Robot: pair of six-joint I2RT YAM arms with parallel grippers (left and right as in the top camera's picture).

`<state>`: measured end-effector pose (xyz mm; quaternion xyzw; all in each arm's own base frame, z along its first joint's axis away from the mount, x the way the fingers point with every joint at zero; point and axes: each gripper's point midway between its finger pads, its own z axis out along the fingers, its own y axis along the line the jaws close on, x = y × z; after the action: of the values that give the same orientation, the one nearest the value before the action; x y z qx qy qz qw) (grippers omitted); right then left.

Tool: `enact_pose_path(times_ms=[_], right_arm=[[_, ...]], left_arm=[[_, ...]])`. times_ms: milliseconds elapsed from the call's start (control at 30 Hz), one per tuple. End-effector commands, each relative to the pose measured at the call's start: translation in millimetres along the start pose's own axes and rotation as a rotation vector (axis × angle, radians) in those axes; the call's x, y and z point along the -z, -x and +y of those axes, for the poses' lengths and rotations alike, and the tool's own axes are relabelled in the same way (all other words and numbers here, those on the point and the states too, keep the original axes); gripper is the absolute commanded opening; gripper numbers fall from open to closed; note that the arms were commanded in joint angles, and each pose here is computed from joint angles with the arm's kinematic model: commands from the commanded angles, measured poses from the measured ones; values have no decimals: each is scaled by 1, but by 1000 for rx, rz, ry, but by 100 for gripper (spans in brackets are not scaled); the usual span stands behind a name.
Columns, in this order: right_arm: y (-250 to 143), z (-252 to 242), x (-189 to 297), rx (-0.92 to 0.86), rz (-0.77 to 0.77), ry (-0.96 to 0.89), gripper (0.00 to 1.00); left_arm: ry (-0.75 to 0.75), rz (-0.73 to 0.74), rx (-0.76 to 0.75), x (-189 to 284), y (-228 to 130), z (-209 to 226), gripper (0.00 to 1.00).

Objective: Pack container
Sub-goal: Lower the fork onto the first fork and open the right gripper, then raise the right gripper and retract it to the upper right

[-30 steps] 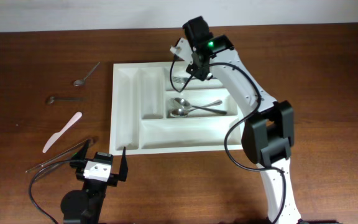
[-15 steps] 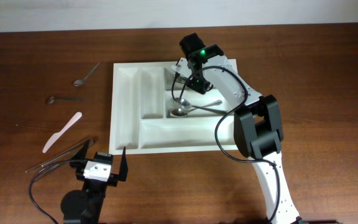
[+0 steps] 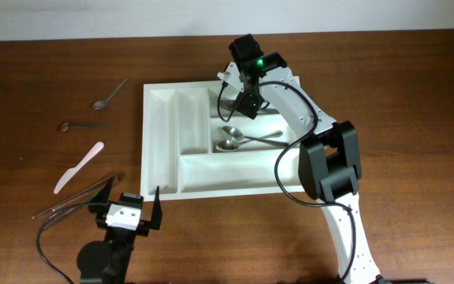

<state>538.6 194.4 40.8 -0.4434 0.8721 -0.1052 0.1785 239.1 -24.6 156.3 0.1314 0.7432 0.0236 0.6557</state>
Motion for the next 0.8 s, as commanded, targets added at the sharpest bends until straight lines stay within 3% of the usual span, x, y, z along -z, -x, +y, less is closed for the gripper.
enact_pose_path(times_ms=[0, 500, 600, 767], right_arm=[[-4, 9, -5, 8, 18, 22, 99], [47, -47, 100, -52, -171, -98, 99], [49, -60, 128, -135, -204, -114, 99], [36, -89, 169, -420, -250, -125, 99]], left_arm=[[-4, -2, -1, 0, -2, -1, 99], [-4, -2, -1, 0, -2, -1, 99], [-4, -2, -2, 0, -2, -1, 99], [-4, -2, -1, 0, -2, -1, 99]])
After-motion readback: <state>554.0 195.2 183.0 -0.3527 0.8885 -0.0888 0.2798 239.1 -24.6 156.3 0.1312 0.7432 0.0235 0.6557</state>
